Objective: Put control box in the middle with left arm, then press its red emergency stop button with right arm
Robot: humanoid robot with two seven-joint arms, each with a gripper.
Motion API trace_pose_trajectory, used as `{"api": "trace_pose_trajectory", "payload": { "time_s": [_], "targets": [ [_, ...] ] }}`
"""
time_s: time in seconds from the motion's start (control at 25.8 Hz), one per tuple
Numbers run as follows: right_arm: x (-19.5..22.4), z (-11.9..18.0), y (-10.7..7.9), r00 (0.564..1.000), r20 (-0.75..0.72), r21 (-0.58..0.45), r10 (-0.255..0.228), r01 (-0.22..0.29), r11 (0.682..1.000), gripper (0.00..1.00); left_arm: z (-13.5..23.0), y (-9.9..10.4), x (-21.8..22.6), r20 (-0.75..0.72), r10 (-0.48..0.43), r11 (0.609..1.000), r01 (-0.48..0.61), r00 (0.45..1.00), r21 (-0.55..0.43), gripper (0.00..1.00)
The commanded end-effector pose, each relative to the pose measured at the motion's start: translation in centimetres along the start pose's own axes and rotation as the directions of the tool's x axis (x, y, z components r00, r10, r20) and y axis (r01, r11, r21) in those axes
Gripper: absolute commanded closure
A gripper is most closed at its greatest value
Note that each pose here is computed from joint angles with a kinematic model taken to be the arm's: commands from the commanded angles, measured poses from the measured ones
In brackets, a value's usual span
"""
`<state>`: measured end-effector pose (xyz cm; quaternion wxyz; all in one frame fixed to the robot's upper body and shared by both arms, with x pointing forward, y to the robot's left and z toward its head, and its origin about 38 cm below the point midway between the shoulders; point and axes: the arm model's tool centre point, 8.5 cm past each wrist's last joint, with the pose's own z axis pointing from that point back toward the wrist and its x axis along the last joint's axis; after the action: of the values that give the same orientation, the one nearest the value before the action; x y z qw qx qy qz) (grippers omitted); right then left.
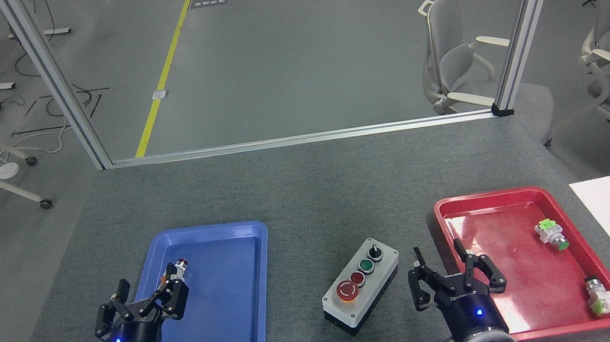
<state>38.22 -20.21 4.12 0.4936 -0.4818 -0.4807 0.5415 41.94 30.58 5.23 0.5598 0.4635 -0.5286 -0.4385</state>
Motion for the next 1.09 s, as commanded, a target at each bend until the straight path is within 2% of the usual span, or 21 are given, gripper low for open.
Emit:
{"api": "trace_pose_trajectory", "payload": {
  "time_s": [0.0,0.16,0.31,0.62,0.81,1.05],
  "targets": [
    [-2.2,0.4,-0.3,0.998,-0.056,-0.034,0.024,-0.026,0.999,0.0,0.0,-0.2,0.4,-0.001,0.004,1.0,-0.004,1.0,0.002,0.01],
    [-3.4,0.6,-1.0,0.997,-0.076,-0.089,0.008,-0.014,0.996,0.0,0.0,-0.3,0.5,-0.004,0.024,1.0,-0.024,1.0,0.001,0.01],
    [-3.9,0.7,-1.1,0.996,-0.088,-0.092,-0.011,0.002,0.996,0.0,0.0,-0.3,0.5,-0.004,0.024,1.0,-0.024,1.0,0.001,0.01],
    [-5.2,0.7,-1.0,0.991,-0.107,-0.093,-0.077,0.067,0.993,0.0,0.0,-0.3,0.5,-0.003,0.024,1.0,-0.024,1.0,0.002,0.01],
    [-6.0,0.6,-1.2,0.991,-0.123,-0.132,-0.06,0.044,0.99,0.0,0.0,-0.3,0.5,-0.004,0.024,1.0,-0.024,1.0,0.001,0.01],
    [-6.4,0.4,-0.4,0.989,-0.137,-0.107,-0.055,0.041,0.993,0.0,0.0,-0.3,0.5,-0.004,0.023,1.0,-0.023,1.0,0.001,0.01]
  ]
}}
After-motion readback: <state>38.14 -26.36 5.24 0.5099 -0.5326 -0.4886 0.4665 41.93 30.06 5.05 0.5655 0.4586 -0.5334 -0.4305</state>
